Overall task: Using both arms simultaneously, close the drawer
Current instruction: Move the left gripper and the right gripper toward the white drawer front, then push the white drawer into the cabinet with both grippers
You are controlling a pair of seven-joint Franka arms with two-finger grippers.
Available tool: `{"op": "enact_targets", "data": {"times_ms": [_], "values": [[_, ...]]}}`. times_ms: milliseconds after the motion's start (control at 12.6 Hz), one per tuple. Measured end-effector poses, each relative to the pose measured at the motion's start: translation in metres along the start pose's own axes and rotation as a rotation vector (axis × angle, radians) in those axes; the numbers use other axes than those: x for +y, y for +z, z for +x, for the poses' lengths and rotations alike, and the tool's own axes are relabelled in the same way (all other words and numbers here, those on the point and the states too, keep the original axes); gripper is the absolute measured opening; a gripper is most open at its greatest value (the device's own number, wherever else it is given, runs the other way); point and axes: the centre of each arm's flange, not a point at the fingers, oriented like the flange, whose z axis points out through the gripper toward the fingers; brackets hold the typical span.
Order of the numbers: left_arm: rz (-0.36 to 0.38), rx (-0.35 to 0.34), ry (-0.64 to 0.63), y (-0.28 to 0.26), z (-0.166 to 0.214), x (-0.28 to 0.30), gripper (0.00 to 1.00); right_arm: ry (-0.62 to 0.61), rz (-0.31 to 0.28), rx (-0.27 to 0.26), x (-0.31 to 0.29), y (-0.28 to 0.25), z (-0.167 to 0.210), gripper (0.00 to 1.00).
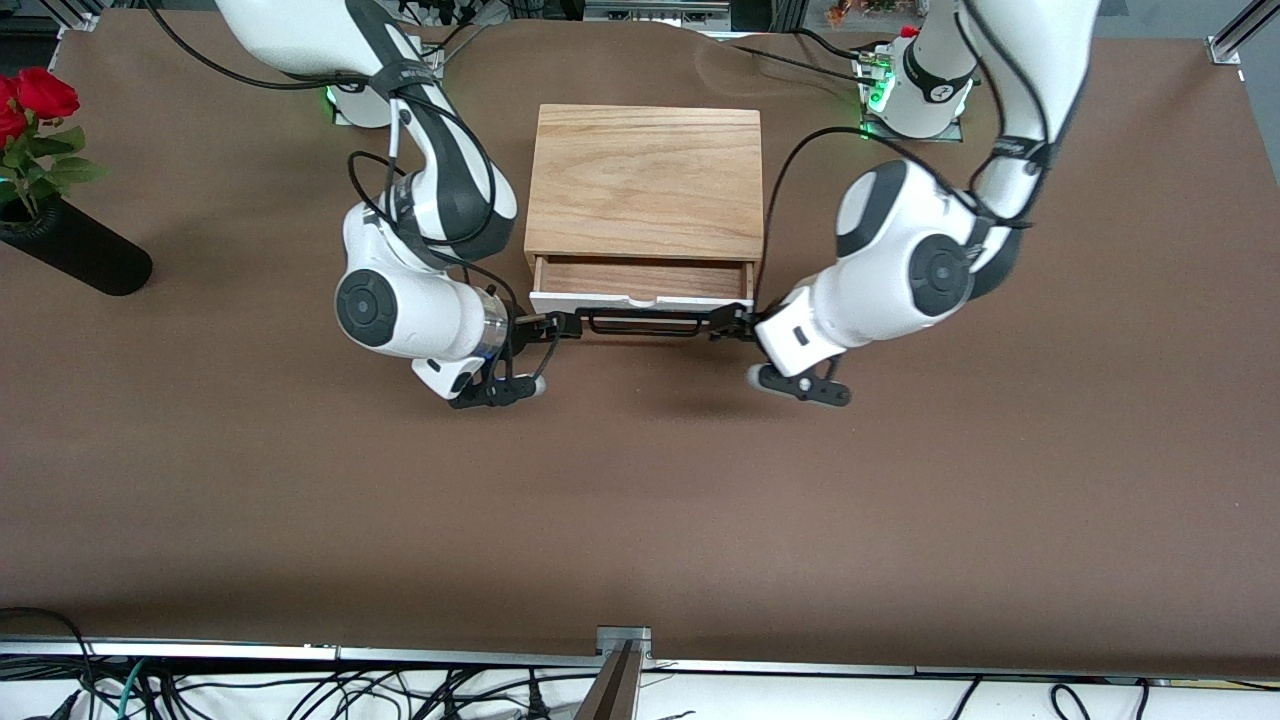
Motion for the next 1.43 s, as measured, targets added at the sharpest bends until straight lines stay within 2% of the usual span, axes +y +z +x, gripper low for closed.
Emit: {"op": "enact_targets", "data": {"times_ms": [317, 554, 1030, 1426], "values": [[0.005, -0.006, -0.071, 0.047, -0.006, 0.015, 1.0, -0.002, -0.013, -0.038, -0.004, 0.026, -0.01, 1.0], [0.028, -0.066, -0.132, 0.069, -0.022, 0.019, 1.0, 0.009, 0.003, -0.055, -0.007, 0.03, -0.018, 1.0], [0.069, -0.218, -0.145, 0.076, -0.037, 0.01, 1.0, 0.041, 0.011, -0.091, 0.004, 0.029, -0.05, 1.0], [0.085, -0.28, -0.14, 0.08, -0.046, 0.012, 1.0, 0.069, 0.037, -0.099, 0.008, 0.034, -0.071, 1.0]]}}
